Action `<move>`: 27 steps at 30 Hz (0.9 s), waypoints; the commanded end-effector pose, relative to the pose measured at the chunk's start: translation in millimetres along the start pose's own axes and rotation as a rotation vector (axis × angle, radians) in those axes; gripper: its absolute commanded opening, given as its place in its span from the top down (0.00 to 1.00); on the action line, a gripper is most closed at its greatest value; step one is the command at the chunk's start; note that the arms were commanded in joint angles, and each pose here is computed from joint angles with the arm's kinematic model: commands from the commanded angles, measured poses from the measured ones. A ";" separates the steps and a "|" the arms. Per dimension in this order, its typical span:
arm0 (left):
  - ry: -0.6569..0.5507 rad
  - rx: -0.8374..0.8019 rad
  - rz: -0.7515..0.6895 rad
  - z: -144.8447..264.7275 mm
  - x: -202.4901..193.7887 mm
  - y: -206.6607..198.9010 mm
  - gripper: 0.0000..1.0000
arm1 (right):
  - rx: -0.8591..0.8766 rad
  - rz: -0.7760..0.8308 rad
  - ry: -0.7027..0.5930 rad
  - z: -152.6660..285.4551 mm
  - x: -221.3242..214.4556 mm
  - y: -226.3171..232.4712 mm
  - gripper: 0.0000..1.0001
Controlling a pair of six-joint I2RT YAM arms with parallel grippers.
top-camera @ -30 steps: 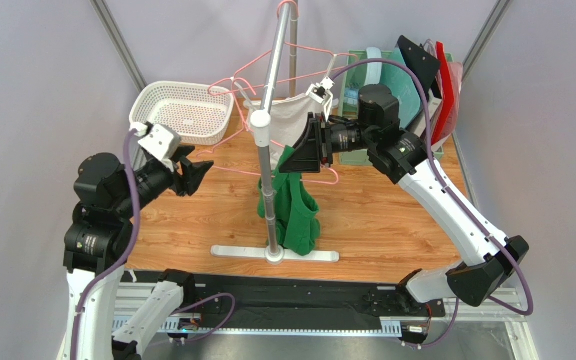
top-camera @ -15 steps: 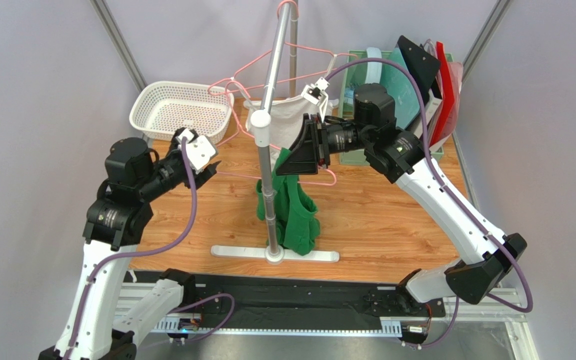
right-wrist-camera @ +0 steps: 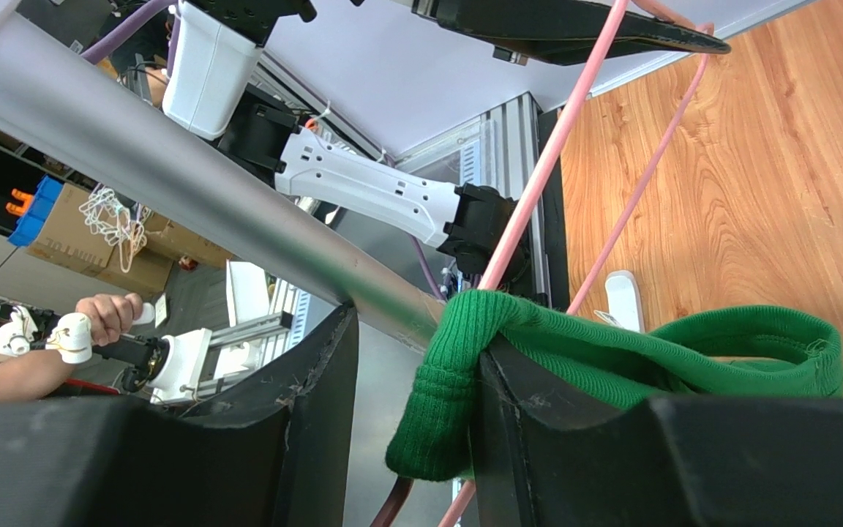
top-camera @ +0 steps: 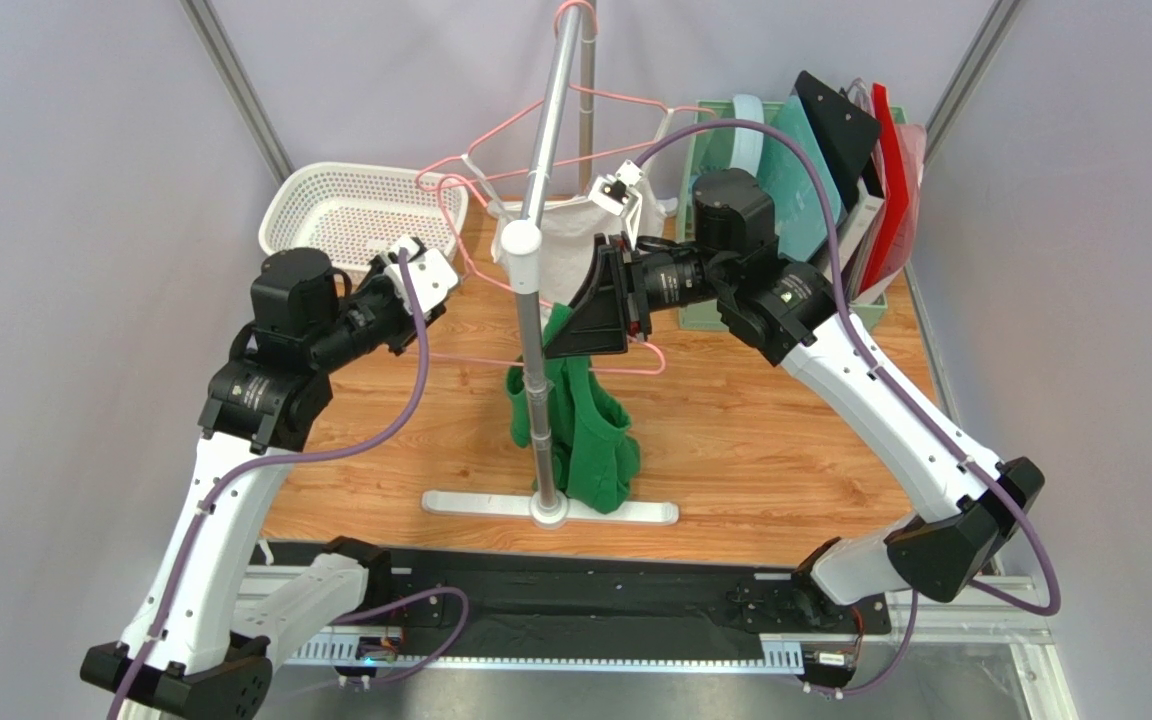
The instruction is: Remove the tank top from the hanger
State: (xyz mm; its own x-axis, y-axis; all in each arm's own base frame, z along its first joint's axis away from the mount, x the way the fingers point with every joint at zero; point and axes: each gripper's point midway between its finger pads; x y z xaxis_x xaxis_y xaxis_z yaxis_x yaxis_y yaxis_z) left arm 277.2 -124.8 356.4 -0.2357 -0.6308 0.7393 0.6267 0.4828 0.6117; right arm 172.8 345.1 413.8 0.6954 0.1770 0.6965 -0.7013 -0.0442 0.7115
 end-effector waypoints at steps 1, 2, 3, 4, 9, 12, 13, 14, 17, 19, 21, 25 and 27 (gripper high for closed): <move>-0.054 0.048 -0.068 2.5 20.9 16.7 0.59 | 0.065 0.076 -0.015 1.8 11.8 27.9 1.00; -0.055 0.044 -0.070 2.2 21.8 16.1 0.59 | 0.066 0.074 -0.014 0.9 11.8 27.3 1.00; -0.049 0.049 -0.072 1.8 21.0 17.0 0.60 | 0.070 0.075 -0.012 0.9 11.3 28.8 1.00; -0.049 0.052 -0.074 2.0 22.2 18.0 0.64 | 0.071 0.073 -0.011 0.8 11.4 28.9 1.00; -0.028 0.070 -0.074 0.6 19.8 21.4 0.87 | 0.080 0.057 0.006 0.5 6.7 28.6 1.00; -0.027 0.071 -0.065 0.6 19.9 20.4 1.00 | 0.078 0.052 0.008 0.6 5.5 28.1 1.00; -0.027 0.067 -0.060 0.4 19.5 18.8 1.00 | 0.077 0.048 0.010 0.6 5.6 28.1 1.00; -0.029 0.069 -0.051 1.7 20.3 18.8 1.00 | 0.073 0.046 0.007 0.5 5.9 27.4 1.00; -0.030 0.066 -0.039 3.1 20.2 16.7 1.00 | 0.054 0.048 -0.008 0.5 8.7 25.5 1.00; -0.027 0.061 -0.033 4.4 19.2 14.7 1.00 | 0.040 0.037 -0.008 -0.6 8.4 22.0 0.98; -0.019 0.067 -0.025 6.5 17.3 14.2 1.00 | 0.006 0.025 -0.019 -0.4 9.9 16.4 0.91; 0.019 0.109 -0.006 10.1 9.7 18.5 1.00 | -0.053 0.013 -0.026 -0.2 9.2 4.4 0.72; 0.048 0.144 0.001 12.2 4.0 23.8 1.00 | -0.092 0.013 -0.034 -0.1 9.7 -3.9 0.69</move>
State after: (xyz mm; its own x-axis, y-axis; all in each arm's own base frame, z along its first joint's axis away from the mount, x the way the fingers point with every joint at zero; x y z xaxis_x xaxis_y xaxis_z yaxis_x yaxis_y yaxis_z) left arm 277.8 -125.0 356.3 -0.2351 -0.6684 0.7056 0.6095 0.4641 0.6427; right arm 176.0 348.0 414.1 0.7060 0.1651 0.6887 -0.6975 -0.0065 0.7165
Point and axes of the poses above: each gripper's point midway between its finger pads, its own z axis back along the fingers, its own y axis along the line the jaws close on, x = y × z, and after that the axes turned 9 degrees about -z, right-handed
